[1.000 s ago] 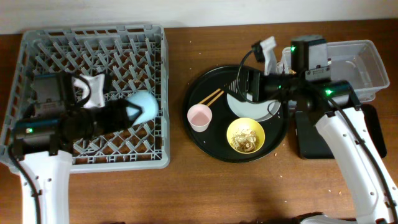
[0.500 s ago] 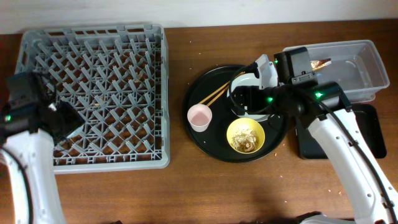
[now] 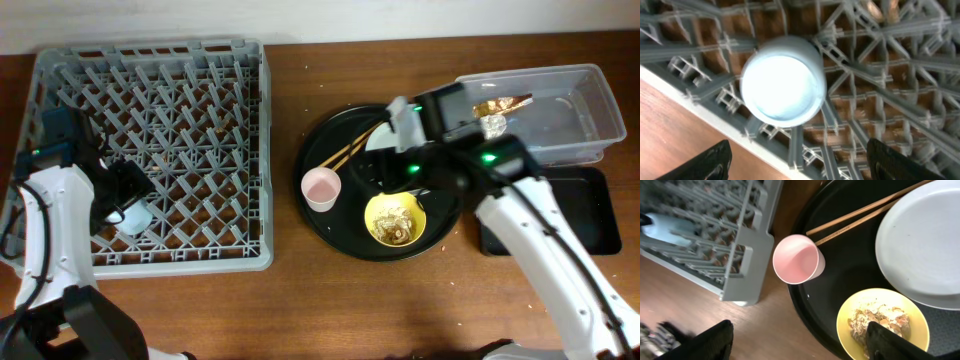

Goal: Sort waste into correct bins and load items into the dishwasher rack

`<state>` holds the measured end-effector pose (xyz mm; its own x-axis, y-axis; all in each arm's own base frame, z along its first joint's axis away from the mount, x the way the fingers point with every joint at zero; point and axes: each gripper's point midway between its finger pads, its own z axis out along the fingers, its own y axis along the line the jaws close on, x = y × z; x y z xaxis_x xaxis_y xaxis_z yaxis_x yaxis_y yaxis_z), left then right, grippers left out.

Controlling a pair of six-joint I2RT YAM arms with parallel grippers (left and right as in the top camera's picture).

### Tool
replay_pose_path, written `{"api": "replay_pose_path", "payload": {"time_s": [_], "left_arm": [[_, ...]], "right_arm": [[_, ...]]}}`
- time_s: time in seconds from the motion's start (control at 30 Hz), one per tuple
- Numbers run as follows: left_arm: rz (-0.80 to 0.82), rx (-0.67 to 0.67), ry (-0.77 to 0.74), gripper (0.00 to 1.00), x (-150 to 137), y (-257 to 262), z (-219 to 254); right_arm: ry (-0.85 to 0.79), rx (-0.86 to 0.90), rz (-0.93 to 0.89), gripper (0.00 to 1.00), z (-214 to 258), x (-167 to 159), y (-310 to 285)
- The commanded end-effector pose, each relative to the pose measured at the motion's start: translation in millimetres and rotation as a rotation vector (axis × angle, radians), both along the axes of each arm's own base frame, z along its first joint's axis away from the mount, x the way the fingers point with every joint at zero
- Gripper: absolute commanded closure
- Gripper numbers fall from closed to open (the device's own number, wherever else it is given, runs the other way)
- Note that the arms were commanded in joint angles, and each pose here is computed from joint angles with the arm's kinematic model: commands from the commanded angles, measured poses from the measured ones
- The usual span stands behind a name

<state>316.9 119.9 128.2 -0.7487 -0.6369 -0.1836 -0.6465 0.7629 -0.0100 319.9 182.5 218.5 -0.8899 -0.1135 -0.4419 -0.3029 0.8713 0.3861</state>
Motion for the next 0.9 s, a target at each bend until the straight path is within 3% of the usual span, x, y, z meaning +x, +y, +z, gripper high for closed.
{"api": "replay_pose_path", "payload": {"time_s": [0.0,0.1,0.17,0.2,0.3,0.47,0.6,0.77,0.87], "left_arm": [[-0.132,-0.143,-0.112,0.16,19,-27,36],[-0.381,-0.275,-0.285,0.16,33,-66,90],[-0.534,-0.361,-0.436,0.14,36,-94,128],[-0.552,-0.381,-0.471,0.08,35,-100,137],[-0.576,-0.422,-0.523,0.06,29,-112,153],[-0.666,-0.589,-0.602,0.05,20,-141,172],[-0.703,-0.733,-0.689,0.05,17,-160,195],[-0.737,-0.895,-0.771,0.05,10,-178,220],[-0.835,-1.011,-0.840,0.05,1,-201,241]], "right_arm": [[0.018,-0.166,-0.003,0.23,-40,13,3],[0.085,-0.172,0.021,0.39,-76,22,23],[0.108,-0.186,0.035,0.42,-102,30,35],[0.109,-0.190,0.034,0.43,-110,34,38],[0.117,-0.189,0.027,0.46,-134,47,45],[0.159,-0.183,0.013,0.95,-157,51,50],[0.132,-0.041,0.060,0.96,-103,49,62],[-0.032,0.257,0.231,0.96,28,28,63],[-0.206,0.505,0.463,0.96,109,-7,67]]}}
